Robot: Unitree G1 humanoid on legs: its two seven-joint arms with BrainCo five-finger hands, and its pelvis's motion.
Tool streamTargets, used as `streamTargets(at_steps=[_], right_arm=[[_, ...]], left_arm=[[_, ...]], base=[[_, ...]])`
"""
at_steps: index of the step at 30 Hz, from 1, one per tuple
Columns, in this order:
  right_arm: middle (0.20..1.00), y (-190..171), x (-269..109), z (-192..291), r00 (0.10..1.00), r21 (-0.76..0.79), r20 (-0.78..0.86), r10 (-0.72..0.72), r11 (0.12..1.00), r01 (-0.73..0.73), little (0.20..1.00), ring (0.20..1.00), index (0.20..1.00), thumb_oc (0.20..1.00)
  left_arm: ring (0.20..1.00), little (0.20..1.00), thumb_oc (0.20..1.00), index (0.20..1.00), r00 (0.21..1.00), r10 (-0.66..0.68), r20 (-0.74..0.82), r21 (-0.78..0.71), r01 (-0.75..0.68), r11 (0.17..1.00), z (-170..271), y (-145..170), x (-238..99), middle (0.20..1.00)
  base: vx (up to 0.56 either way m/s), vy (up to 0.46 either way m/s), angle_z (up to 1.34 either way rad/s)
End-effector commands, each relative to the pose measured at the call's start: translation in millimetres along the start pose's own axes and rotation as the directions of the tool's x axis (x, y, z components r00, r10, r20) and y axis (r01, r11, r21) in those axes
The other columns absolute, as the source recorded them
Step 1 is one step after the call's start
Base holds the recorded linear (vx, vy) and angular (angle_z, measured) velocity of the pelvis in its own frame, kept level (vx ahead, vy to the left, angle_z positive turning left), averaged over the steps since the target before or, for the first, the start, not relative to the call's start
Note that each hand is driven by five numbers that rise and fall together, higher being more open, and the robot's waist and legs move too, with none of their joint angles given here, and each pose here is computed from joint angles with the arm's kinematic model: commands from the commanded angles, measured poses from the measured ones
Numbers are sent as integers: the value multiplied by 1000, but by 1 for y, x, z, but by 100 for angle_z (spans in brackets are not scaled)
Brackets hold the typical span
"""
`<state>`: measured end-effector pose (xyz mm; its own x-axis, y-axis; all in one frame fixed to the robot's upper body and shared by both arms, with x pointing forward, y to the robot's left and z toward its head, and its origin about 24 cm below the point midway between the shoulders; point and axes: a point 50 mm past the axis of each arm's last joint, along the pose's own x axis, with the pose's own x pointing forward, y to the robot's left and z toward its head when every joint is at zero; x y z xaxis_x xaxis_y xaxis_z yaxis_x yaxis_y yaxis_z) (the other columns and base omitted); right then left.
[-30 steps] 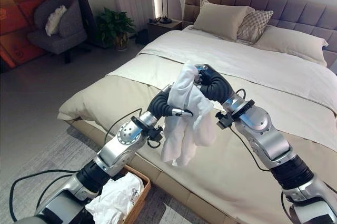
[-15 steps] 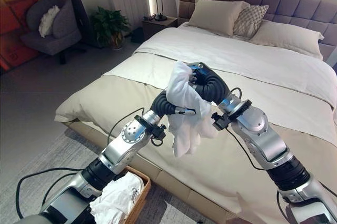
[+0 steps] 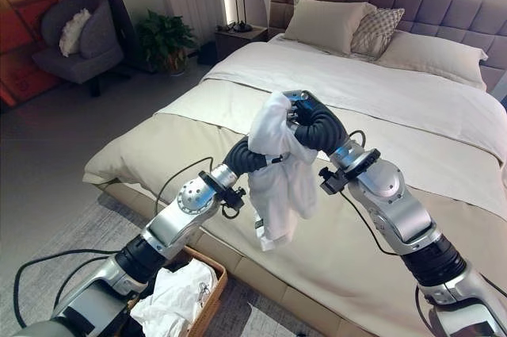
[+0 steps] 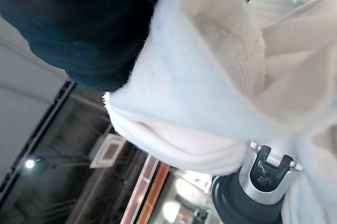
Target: Pick up clothes into the bucket
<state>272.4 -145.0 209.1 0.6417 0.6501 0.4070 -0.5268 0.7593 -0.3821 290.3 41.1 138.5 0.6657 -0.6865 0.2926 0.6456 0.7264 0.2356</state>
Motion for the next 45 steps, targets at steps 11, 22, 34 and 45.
streamTargets(at_steps=[11,22,34,45], right_arm=[[1000,-40,-16,40,938,-77,238,-253,958,278,1000,1000,1000,1000],[1000,-73,-83,-2,864,-176,-23,-504,852,492,1000,1000,1000,1000],[1000,-6,-242,-153,266,-243,-701,-662,572,784,1000,1000,1000,1000],[1000,75,-323,-191,-131,-396,-904,-408,679,618,1000,1000,1000,1000]], left_arm=[[200,200,200,200,987,160,35,144,-163,976,7,44,-34,200],[200,200,200,200,875,481,60,240,-480,844,24,107,-116,200],[200,200,200,200,597,801,-41,414,-720,557,5,146,-214,200],[200,200,200,200,403,915,19,646,-703,297,-6,171,-245,200]], base=[[0,0,0],[12,-2,0],[-26,16,2],[-124,36,3]])
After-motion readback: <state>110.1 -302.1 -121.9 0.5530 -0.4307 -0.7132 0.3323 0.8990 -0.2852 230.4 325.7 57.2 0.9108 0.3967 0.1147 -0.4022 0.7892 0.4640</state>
